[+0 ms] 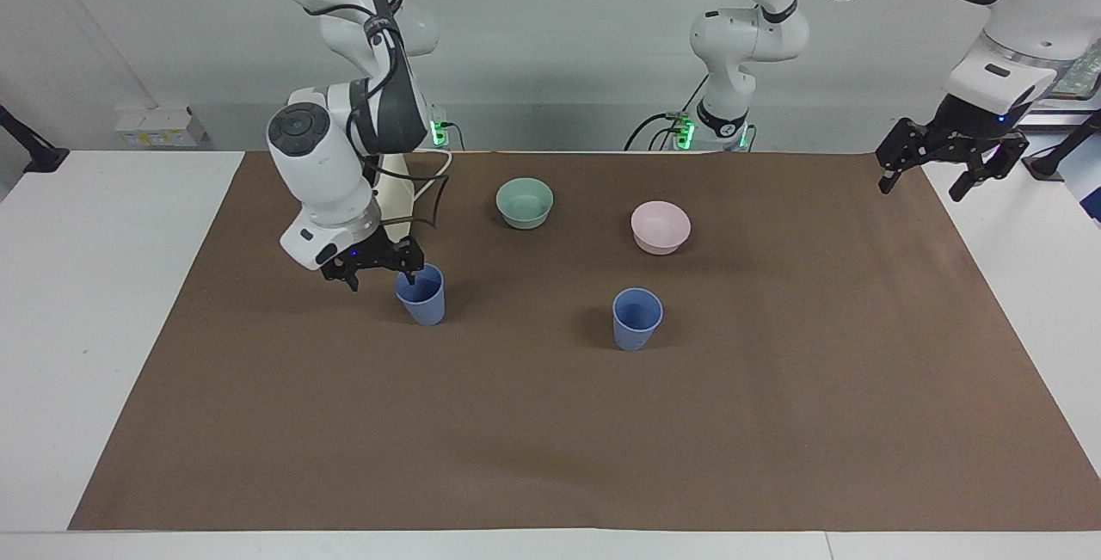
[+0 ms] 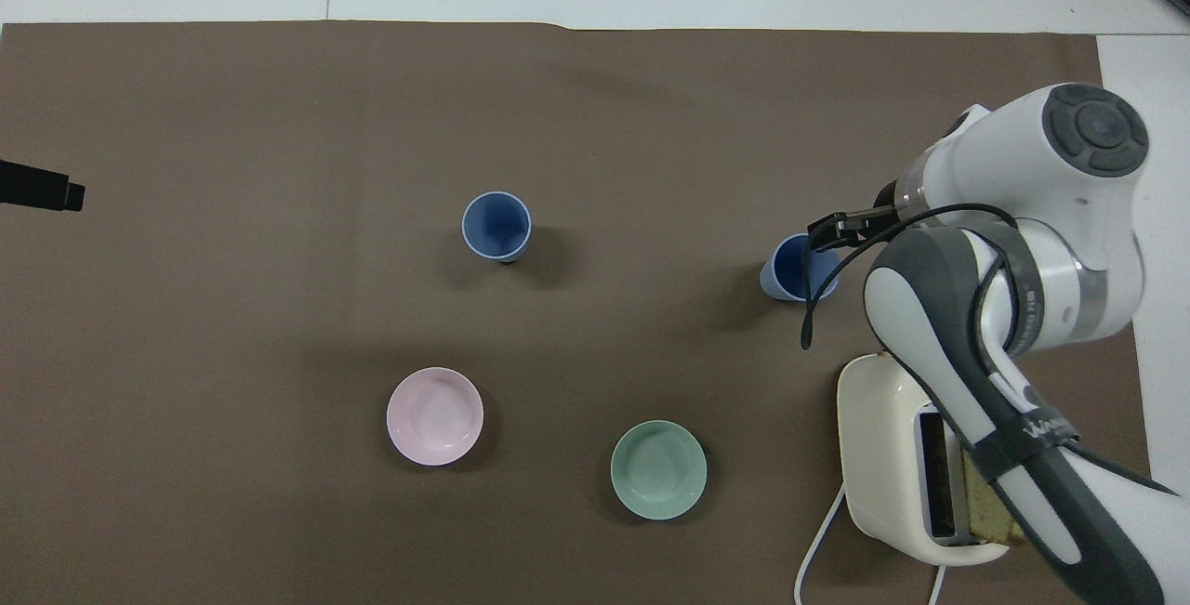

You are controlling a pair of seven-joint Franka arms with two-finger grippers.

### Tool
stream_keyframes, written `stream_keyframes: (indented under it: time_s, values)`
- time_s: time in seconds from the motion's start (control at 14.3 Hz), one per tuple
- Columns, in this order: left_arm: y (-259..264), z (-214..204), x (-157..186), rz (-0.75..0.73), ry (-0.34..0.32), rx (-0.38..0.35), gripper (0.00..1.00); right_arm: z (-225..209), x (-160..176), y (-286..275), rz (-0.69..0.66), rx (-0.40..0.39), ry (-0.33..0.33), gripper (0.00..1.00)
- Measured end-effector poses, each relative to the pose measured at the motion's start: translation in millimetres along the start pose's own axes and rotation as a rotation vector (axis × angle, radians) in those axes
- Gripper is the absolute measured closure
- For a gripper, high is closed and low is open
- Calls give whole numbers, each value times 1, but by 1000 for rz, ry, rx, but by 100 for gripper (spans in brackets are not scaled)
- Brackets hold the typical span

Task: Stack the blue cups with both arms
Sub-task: 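Grasp the second blue cup with the right gripper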

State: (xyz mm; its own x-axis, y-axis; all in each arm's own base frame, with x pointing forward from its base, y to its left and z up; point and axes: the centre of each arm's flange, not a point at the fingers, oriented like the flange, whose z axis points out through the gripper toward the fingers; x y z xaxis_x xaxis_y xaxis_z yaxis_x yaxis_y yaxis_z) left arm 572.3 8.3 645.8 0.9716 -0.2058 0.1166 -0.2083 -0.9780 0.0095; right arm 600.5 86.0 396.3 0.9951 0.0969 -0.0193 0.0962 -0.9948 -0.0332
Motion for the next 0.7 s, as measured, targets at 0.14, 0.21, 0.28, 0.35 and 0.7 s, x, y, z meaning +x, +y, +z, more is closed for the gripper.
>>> stream_keyframes:
  time_s: [0.14,0.21,0.28,0.35,0.7]
  values:
    - [2,1,0,2,-7,-2,0,30,-4,1,2,2,-23,0]
    - [2,2,0,2,-11,-3,0,40,-6,2,0,3,-33,0]
    - [2,2,-1,2,-14,-3,0,46,-7,2,-6,4,-40,10]
    - [2,2,-1,2,-16,-4,0,48,-7,2,-18,4,-43,21]
    - [3,3,-2,1,-22,-5,0,47,-7,3,-76,5,-42,77]
